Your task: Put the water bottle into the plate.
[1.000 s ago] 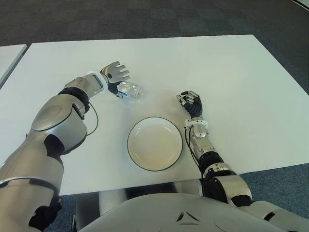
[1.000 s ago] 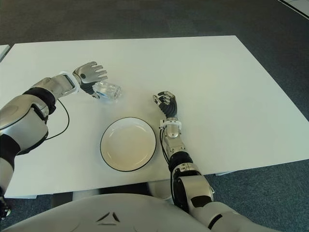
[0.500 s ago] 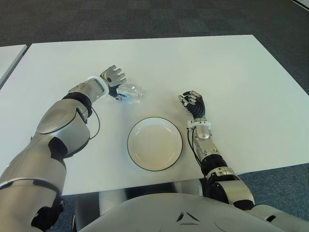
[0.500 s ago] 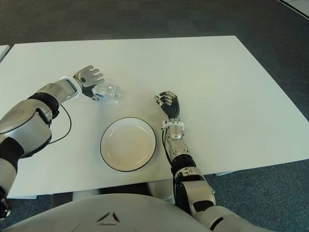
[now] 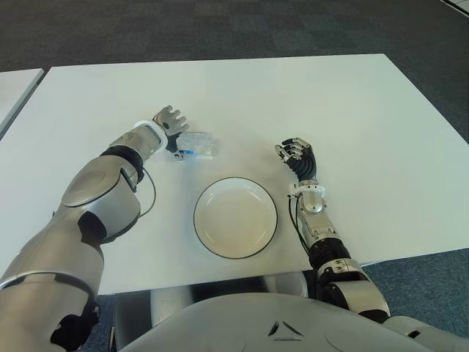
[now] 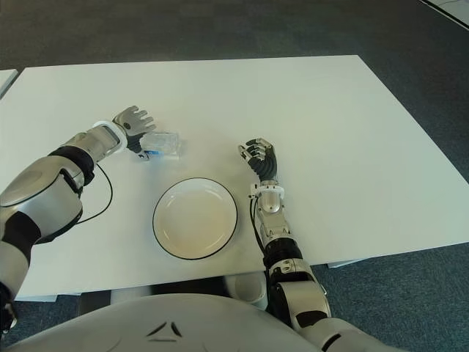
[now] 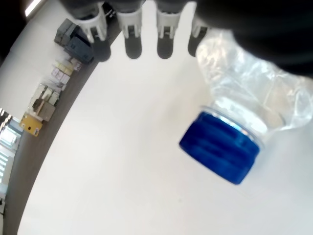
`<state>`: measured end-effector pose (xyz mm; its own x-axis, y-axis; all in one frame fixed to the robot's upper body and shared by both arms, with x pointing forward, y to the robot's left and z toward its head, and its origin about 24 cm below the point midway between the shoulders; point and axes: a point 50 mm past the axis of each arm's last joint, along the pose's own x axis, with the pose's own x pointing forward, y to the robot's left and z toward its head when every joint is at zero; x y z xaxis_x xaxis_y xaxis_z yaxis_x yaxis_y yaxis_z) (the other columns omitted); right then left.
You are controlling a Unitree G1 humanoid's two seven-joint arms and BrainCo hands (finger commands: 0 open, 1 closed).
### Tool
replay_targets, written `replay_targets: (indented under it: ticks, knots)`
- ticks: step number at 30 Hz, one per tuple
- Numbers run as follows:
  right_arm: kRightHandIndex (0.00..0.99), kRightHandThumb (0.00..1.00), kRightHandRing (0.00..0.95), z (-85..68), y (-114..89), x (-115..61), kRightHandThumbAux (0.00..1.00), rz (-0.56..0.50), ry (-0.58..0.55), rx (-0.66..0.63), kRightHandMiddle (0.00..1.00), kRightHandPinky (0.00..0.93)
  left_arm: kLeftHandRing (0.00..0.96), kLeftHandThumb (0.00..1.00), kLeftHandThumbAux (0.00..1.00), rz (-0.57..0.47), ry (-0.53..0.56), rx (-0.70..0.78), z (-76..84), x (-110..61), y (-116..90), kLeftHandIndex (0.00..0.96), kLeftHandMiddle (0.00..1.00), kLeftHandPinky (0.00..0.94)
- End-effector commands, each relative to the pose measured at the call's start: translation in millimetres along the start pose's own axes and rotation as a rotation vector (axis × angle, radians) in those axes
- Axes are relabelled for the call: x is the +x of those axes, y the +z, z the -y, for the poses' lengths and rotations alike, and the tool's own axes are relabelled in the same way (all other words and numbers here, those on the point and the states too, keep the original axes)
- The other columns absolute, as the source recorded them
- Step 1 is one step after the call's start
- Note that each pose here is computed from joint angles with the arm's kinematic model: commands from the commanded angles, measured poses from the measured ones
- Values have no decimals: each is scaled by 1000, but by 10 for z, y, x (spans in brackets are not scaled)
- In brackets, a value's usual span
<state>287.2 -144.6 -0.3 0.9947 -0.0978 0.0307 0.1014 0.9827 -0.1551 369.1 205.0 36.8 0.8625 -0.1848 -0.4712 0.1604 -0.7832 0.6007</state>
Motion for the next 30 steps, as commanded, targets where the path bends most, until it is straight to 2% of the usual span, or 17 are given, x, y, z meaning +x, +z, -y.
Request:
replay_targets:
  ticks: [1, 10, 21, 25, 27, 30]
  knots:
    - [434, 708, 624, 23, -72, -50, 728, -43, 7, -24, 603, 661, 0, 469, 268, 52, -91, -67, 192, -11, 265, 0, 0, 0]
    - [434, 709, 626, 35, -76, -69, 728, -46, 7, -17, 599, 664, 0, 473, 290, 35, -99, -140, 215, -5, 341, 0, 0, 0]
    - [434, 709, 627, 41, -77, -83, 727, -47, 9, -3, 598, 657, 0, 489, 327, 17, -79, -209, 170, 22, 413, 0, 0, 4]
    - [434, 709, 627, 43, -73, -87, 727, -47, 11, 0, 599, 655, 22, 514, 371, 4, -60, -246, 152, 29, 420, 0, 35, 94]
    - [434, 709, 629, 44, -71, -88, 727, -47, 11, 0, 602, 657, 71, 533, 394, -2, -55, -256, 145, 31, 422, 15, 76, 162]
    - [434, 709, 630, 44, -68, -90, 727, -48, 12, 1, 605, 658, 107, 548, 411, -8, -55, -264, 139, 34, 422, 33, 107, 202]
